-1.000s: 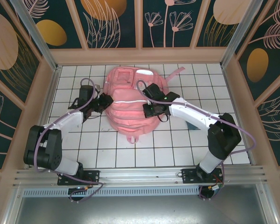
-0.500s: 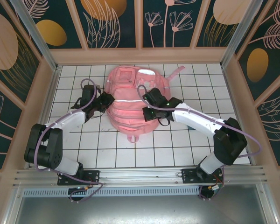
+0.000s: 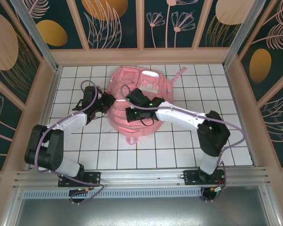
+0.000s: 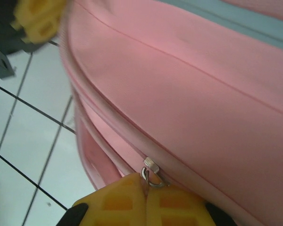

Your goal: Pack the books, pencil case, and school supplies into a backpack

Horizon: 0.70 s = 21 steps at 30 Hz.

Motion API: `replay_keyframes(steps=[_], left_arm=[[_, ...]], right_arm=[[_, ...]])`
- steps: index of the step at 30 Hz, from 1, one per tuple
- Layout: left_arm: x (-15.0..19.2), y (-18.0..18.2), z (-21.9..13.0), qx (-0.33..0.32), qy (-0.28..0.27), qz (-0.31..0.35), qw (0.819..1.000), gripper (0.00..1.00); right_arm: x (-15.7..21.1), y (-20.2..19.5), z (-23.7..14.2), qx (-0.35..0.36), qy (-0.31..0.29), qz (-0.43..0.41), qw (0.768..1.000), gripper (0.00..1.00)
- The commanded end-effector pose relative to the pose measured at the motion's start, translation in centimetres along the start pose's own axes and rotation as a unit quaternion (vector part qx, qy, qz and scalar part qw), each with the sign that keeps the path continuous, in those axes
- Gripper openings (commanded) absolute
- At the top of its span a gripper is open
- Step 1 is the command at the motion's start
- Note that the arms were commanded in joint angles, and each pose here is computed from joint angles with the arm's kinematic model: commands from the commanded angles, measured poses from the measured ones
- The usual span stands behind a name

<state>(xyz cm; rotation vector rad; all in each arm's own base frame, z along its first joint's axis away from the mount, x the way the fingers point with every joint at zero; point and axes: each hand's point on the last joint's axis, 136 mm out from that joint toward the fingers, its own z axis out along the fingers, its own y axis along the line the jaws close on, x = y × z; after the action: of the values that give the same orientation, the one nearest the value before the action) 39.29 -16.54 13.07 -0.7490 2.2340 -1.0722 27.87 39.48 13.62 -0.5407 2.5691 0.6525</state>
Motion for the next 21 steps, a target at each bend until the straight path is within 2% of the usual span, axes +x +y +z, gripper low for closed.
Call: replay_keyframes(steps=[1, 4, 6, 11, 13, 17, 21], left_arm=[[1.6, -3.9, -0.1, 0.072, 0.027, 0.013, 0.997, 0.0], [1.8, -3.9, -0.1, 0.07, 0.032, 0.019, 0.997, 0.0], [1.7, -3.6, -0.1, 0.06, 0.032, 0.025, 0.997, 0.0], [1.4, -2.8, -0.3, 0.015, 0.029, 0.071, 0.997, 0.46], [1.1, -2.6, -0.7, -0.002, 0.025, 0.095, 0.995, 0.56], [1.1, -1.6, -1.6, -0.04, 0.026, 0.137, 0.989, 0.61], [1.7, -0.6, -3.1, -0.071, 0.032, 0.19, 0.979, 0.61]], right_arm=[[-4.8, 4.8, 0.2, -0.062, -0.069, -0.005, 0.996, 0.0], [-5.6, 5.1, 0.2, -0.063, -0.078, 0.005, 0.995, 0.0], [-5.6, 4.2, -0.8, -0.064, -0.085, 0.025, 0.994, 0.07], [-3.4, 2.5, -5.2, -0.085, -0.092, 0.082, 0.989, 0.35], [-2.3, 1.7, -6.5, -0.084, -0.094, 0.109, 0.986, 0.44], [-0.9, -3.5, -8.0, -0.024, -0.11, 0.219, 0.969, 0.5], [0.1, -9.4, -9.2, 0.011, -0.137, 0.335, 0.932, 0.51]])
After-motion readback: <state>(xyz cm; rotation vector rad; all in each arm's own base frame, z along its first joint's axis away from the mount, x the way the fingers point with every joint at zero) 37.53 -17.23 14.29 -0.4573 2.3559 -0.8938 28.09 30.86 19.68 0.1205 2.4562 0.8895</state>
